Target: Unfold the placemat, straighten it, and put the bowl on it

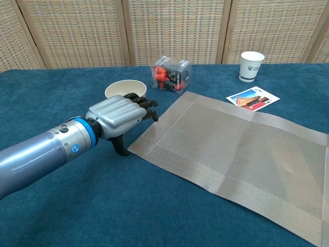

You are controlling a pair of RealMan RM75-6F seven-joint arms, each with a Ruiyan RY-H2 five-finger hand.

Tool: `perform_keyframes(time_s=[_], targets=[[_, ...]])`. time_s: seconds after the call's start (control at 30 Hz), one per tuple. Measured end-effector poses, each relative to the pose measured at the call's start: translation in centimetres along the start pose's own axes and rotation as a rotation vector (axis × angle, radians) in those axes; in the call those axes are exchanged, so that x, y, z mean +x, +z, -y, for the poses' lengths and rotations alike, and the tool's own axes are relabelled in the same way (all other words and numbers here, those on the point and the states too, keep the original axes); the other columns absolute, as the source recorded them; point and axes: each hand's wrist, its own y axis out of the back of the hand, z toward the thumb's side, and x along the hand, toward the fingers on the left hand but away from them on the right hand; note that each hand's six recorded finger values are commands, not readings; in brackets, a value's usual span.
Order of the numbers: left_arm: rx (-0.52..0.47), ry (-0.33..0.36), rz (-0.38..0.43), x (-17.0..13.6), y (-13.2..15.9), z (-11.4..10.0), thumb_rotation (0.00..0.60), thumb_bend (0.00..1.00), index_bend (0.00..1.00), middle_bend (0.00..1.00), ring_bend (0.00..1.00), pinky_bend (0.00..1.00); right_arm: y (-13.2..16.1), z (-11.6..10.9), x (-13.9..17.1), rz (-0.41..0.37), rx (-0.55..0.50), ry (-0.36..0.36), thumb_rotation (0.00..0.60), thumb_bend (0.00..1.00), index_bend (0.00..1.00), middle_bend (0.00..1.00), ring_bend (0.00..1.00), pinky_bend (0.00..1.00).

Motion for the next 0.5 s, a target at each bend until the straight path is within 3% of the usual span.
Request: perform_keyframes(time_s=[0.13, 0.2, 0.37, 0.5], targets=[[-0.004, 0.011, -0.005, 0.3, 0.3, 0.0, 0.600, 0.37, 0.23, 0.00, 0.00, 0.00, 0.0, -0.1, 0.0, 0.000, -0.004, -0.003, 0.600, 0.13, 0.09, 0.00, 0.00, 0.00], [-0.002, 0.015, -0.005, 0.5, 0.4, 0.0, 0.600, 0.40, 0.24, 0.00, 0.00, 0.00, -0.1, 0.0, 0.0, 0.003, -0.008, -0.002, 0.600, 0.13, 0.09, 0.00, 0.00, 0.00], [0.009, 0.027, -0.007, 0.9, 0.8, 0.0, 0.600, 0.41, 0.26, 0.00, 0.00, 0.00, -0.1, -0.1, -0.1, 0.002, -0.012, -0.002, 0.600, 0.13, 0.09, 0.00, 0.00, 0.00], [0.001, 0.037, -0.009, 1.2, 1.3, 0.0, 0.600, 0.42, 0.37, 0.00, 0.00, 0.00, -0.1, -0.1, -0.1, 0.003, -0.018, 0.001, 0.600, 0.13, 0.09, 0.00, 0.00, 0.00]])
